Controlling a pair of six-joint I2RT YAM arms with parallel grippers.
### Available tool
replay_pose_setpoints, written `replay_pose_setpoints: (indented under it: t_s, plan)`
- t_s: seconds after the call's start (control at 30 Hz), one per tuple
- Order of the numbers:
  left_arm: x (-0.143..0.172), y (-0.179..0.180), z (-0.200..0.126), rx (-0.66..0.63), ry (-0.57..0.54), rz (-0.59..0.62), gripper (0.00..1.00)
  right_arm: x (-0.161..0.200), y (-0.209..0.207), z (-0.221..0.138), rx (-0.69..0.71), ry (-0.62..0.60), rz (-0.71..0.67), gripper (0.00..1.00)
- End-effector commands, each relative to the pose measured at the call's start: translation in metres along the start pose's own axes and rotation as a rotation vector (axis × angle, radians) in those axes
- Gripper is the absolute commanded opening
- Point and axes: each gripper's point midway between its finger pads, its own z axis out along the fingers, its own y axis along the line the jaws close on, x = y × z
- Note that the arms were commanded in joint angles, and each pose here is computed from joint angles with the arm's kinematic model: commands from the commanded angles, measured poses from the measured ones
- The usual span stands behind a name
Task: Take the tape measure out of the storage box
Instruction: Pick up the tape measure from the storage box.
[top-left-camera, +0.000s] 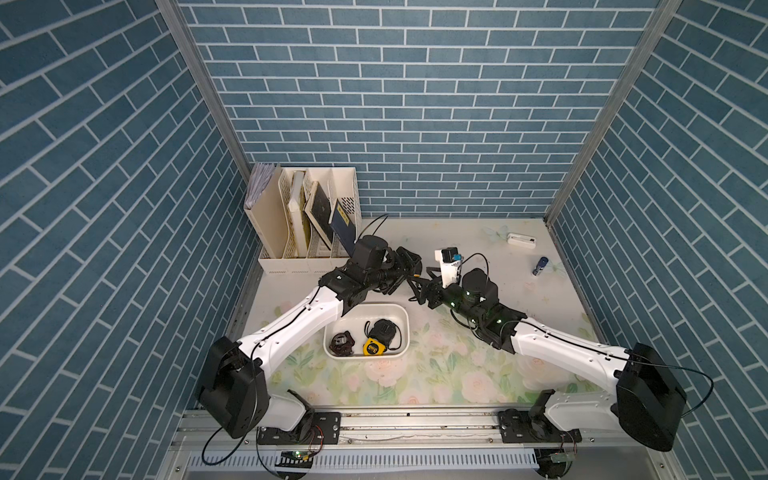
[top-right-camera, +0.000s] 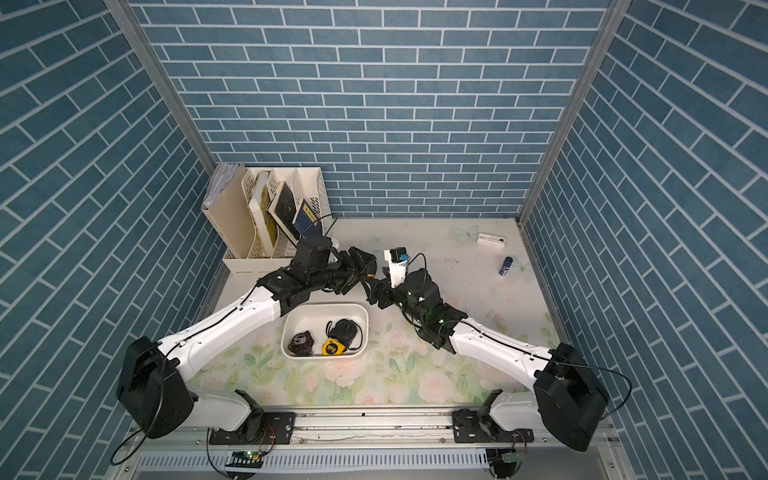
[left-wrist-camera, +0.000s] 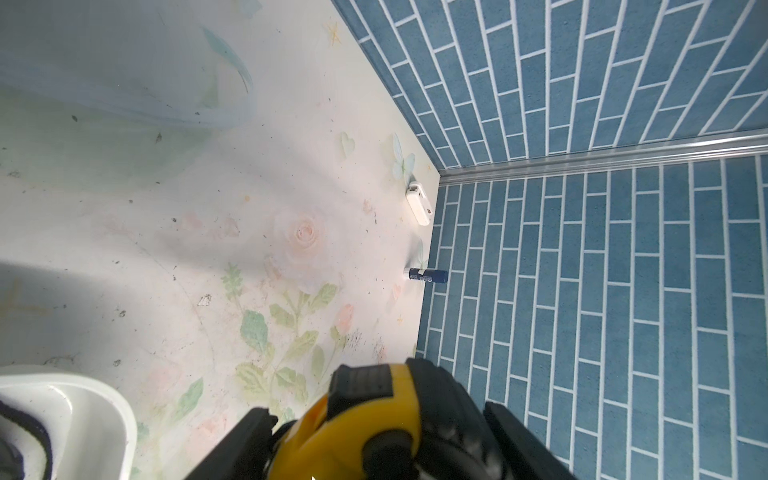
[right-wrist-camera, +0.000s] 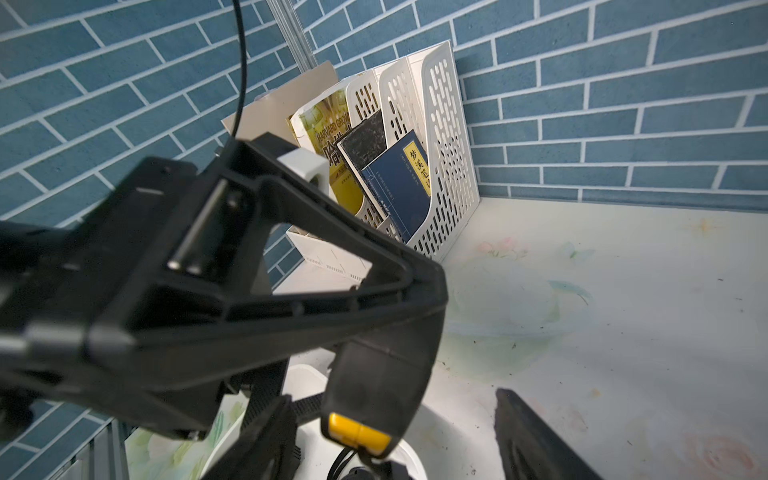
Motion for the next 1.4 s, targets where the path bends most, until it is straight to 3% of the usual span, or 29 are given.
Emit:
replay_pose_setpoints:
  t_s: [0.0,0.5,0.8,0.97,1.0,1.13,1.2,1.37]
  plan:
    - [0.0,-0.015,-0.003,0.062,-0.02,-0.023,0.0,-0.023,0.001,0.002,0.039,-0.086,-0.036,0.75]
    - [0.008,-0.02,-0.01,0.116,-0.022,-0.075,0.0,-0.02,-0.001,0.015,0.092,-0.128,-0.024,0.72]
    - [0.011,-0.025,-0.014,0.133,-0.015,-0.082,0.0,-0.015,-0.002,0.02,0.101,-0.13,-0.026,0.58]
    - [0.014,-0.028,-0.013,0.146,-0.001,-0.081,0.0,-0.016,0.002,0.023,0.091,-0.126,-0.026,0.39]
    - [0.014,-0.028,-0.012,0.147,0.001,-0.078,0.03,-0.016,0.002,0.024,0.09,-0.127,-0.026,0.34]
    - [0.014,-0.028,-0.015,0.149,-0.006,-0.069,0.31,-0.016,0.002,0.027,0.09,-0.116,-0.029,0.09]
    - [0.013,-0.028,-0.015,0.149,-0.008,-0.066,0.45,-0.016,0.003,0.027,0.088,-0.114,-0.029,0.01]
    - [0.01,-0.028,-0.019,0.144,-0.019,-0.048,0.72,-0.017,-0.002,0.021,0.124,-0.113,-0.031,0.0]
